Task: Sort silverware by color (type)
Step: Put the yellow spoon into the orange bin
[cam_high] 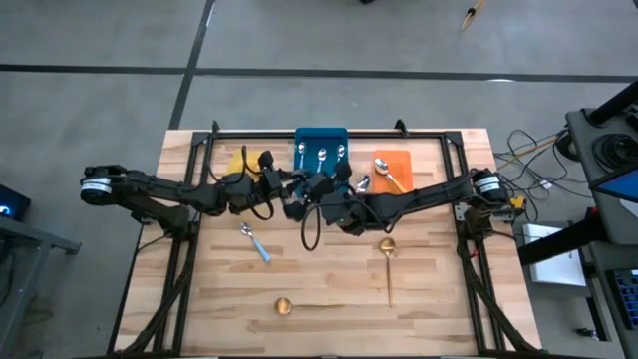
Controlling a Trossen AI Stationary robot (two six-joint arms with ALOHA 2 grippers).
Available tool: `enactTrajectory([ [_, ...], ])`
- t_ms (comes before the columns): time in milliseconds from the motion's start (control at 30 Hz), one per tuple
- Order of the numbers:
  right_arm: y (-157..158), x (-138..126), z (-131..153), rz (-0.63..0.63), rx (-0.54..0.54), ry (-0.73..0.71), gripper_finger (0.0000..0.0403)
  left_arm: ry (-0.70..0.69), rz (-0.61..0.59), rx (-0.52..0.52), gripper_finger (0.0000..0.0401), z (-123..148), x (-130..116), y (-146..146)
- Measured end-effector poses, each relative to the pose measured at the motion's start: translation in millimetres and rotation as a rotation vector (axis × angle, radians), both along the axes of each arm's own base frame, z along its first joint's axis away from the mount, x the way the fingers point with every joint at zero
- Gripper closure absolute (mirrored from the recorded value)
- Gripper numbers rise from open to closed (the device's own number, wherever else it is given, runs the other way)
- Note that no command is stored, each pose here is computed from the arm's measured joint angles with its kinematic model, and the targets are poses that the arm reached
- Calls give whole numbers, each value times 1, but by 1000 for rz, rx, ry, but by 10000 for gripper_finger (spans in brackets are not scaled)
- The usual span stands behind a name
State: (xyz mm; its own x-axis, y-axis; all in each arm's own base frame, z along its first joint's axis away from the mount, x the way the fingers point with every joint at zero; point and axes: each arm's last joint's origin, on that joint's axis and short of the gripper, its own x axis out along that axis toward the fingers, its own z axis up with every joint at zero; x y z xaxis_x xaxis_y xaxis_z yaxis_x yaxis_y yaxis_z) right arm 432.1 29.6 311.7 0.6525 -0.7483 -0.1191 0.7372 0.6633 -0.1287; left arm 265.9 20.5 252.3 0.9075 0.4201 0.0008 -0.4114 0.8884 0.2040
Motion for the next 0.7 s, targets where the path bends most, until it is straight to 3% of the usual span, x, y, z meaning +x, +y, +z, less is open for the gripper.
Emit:
enactTrajectory([
  [567, -3, -14, 16, -2, -21, 49, 395, -29, -1, -30, 291, 3, 0, 0],
  [700, -16, -36, 29, 30, 64, 125, 395, 1, 0, -11, 268, 2, -1, 0],
])
